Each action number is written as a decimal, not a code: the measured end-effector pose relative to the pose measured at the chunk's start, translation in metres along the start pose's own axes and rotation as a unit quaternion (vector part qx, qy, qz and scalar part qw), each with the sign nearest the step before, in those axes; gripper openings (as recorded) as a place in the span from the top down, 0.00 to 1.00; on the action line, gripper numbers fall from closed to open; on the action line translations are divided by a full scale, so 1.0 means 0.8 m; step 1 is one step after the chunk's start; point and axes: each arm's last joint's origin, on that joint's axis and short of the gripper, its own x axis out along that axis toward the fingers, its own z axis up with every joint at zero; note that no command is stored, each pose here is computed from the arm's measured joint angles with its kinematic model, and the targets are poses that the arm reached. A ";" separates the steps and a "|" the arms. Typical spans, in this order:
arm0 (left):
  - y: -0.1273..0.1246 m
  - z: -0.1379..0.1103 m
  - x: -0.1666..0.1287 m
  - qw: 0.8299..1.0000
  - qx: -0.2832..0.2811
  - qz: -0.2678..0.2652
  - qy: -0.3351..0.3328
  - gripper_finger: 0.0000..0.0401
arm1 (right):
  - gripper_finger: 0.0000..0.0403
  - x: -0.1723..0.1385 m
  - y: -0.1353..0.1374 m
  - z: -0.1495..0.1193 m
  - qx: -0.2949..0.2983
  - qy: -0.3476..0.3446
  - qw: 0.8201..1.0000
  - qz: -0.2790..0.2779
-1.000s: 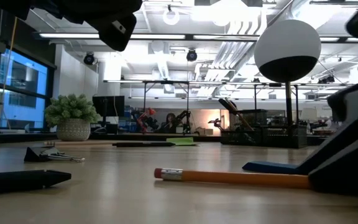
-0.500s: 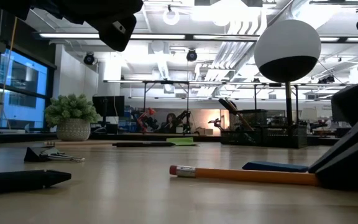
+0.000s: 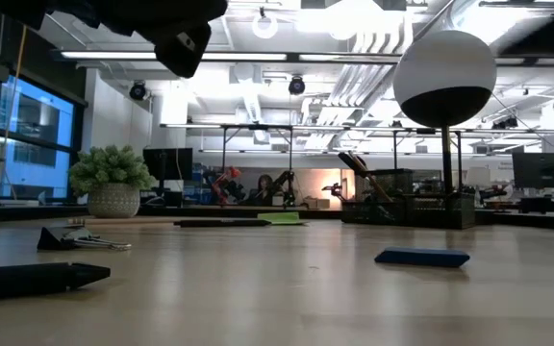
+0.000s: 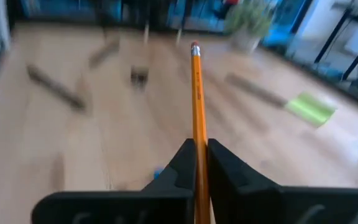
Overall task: Pick and place office supplies into organizer
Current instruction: Put the yellow pencil into the black desk organizer, then put the blue eraser into the black desk organizer
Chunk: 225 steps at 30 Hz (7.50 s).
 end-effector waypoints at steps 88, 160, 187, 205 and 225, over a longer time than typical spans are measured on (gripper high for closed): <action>0.018 0.049 0.133 0.976 -0.025 0.103 -0.189 0.97 | 0.94 0.075 -0.039 0.064 0.025 0.046 0.998 0.018; 0.054 0.046 0.063 0.996 0.085 0.000 -0.034 0.66 | 0.98 0.113 -0.292 0.154 -0.046 0.074 0.916 -0.391; 0.179 0.034 -0.049 0.993 0.080 0.061 -0.065 0.84 | 0.98 0.228 -0.438 0.134 0.056 0.072 0.951 -0.295; 0.178 0.030 -0.048 0.997 0.053 0.038 -0.051 0.86 | 0.86 0.222 -0.434 0.075 0.095 0.121 0.943 -0.295; 0.179 0.020 -0.047 0.998 0.040 0.056 -0.010 0.86 | 0.69 0.204 -0.363 0.094 0.066 0.105 0.976 -0.179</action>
